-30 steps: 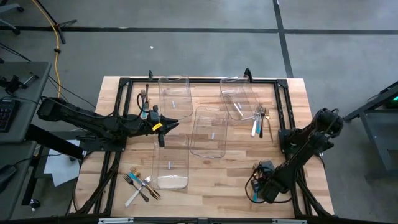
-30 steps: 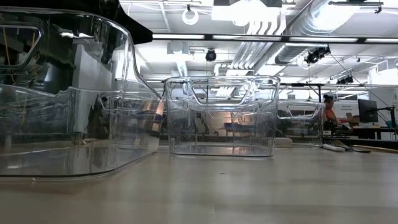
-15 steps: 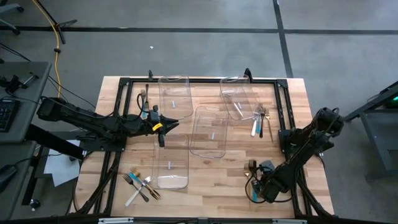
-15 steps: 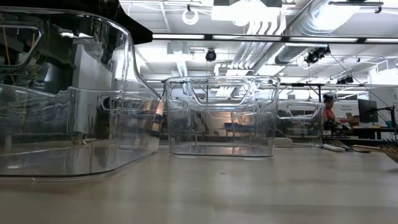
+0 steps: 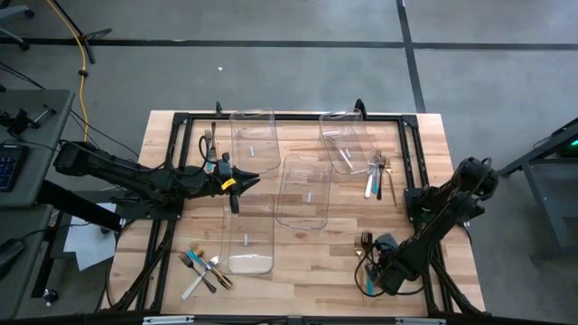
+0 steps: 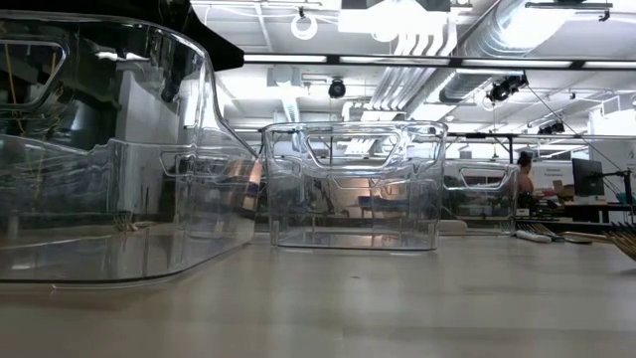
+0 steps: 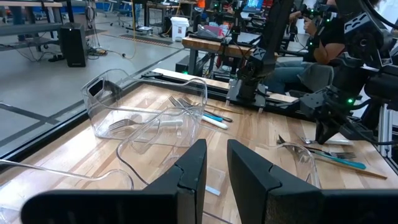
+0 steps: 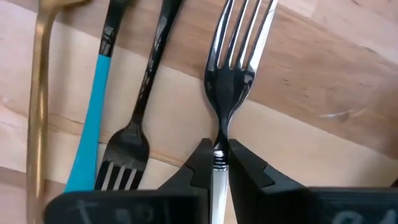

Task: Sort silverware by color (type)
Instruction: Put the white fork into the top right transparent bin

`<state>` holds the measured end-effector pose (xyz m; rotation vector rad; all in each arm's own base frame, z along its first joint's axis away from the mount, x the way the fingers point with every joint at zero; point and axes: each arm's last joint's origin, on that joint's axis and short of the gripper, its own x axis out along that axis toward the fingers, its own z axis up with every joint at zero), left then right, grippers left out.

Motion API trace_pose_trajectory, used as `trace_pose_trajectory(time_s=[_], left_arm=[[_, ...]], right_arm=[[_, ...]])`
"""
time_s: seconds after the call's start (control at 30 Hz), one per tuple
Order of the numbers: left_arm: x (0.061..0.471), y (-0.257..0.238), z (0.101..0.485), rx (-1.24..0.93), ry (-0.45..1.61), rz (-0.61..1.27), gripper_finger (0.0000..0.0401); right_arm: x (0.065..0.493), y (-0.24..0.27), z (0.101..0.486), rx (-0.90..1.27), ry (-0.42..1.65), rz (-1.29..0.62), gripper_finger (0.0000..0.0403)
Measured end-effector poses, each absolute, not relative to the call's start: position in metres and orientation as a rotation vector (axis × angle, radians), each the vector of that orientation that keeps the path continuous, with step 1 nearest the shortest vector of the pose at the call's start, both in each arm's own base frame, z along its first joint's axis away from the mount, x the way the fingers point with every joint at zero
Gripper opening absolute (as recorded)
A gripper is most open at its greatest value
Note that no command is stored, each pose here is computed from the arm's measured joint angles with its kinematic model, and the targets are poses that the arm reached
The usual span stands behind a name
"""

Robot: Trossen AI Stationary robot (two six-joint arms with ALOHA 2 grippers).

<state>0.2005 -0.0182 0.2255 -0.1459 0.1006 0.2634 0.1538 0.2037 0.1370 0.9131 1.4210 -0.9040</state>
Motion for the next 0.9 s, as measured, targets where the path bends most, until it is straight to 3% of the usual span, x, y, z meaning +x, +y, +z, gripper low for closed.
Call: trace_pose_trajectory(time_s=[0.17, 0.47, 0.77, 0.9], left_arm=[[0.201, -0.018, 0.225, -0.145, 0.101, 0.263, 0.0056], [0.201, -0.018, 0.226, -0.145, 0.100, 0.263, 0.0056], [0.201, -0.018, 0.226, -0.145, 0.100, 0.263, 0.0056], [0.201, -0.018, 0.226, -0.145, 0.100, 0.263, 0.0056]], right_arm=[[0.154, 0.205, 0.147, 0.843, 1.457, -0.888, 0.0001], [0.149, 0.195, 0.176, 0.873, 1.393, -0.861, 0.0003], [0.156, 0.204, 0.184, 0.917, 1.386, -0.649, 0.0000], [0.157, 0.208, 0.180, 0.912, 1.390, -0.627, 0.0034]])
